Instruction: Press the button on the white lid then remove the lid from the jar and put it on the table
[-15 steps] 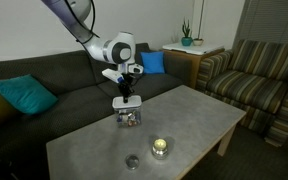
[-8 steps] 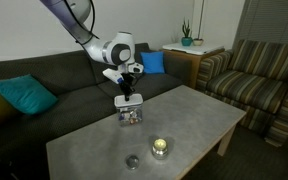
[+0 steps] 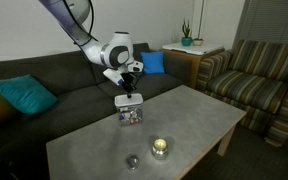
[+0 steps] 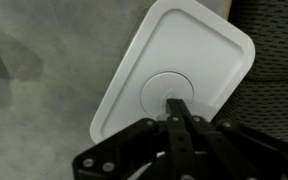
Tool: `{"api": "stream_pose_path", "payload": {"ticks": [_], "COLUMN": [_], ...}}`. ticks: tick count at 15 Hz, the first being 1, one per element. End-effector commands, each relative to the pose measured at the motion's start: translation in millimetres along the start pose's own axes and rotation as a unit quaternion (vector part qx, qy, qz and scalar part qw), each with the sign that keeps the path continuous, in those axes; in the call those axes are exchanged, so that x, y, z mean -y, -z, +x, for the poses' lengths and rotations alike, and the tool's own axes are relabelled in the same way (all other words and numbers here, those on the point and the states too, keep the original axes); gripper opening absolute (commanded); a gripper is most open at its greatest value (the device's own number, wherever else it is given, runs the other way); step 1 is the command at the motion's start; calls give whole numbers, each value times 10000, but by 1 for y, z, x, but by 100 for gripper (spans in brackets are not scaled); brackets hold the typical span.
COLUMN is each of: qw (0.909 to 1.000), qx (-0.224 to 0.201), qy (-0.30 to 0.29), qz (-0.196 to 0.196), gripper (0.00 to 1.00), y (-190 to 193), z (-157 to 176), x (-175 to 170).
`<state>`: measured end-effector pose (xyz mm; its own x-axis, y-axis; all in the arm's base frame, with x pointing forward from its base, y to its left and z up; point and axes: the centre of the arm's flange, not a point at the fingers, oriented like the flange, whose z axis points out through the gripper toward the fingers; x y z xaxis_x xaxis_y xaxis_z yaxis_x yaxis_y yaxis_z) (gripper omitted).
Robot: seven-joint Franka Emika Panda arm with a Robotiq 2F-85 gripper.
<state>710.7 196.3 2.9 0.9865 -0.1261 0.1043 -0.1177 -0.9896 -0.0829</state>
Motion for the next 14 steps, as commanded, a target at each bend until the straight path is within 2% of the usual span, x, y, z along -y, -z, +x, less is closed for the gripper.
{"api": "stream_pose_path", "payload": {"ticks": [1, 8, 11, 14], "qw": [10000, 9998, 9991, 9965], "qx": [51, 156, 333, 588], "qy": [-30, -73, -148, -272], "qz": [17, -93, -230, -531], "gripper": [0, 0, 0, 0], "y": [12, -6, -22, -41], "z": [-16, -13, -8, -7], "x": [-7, -8, -9, -16]}}
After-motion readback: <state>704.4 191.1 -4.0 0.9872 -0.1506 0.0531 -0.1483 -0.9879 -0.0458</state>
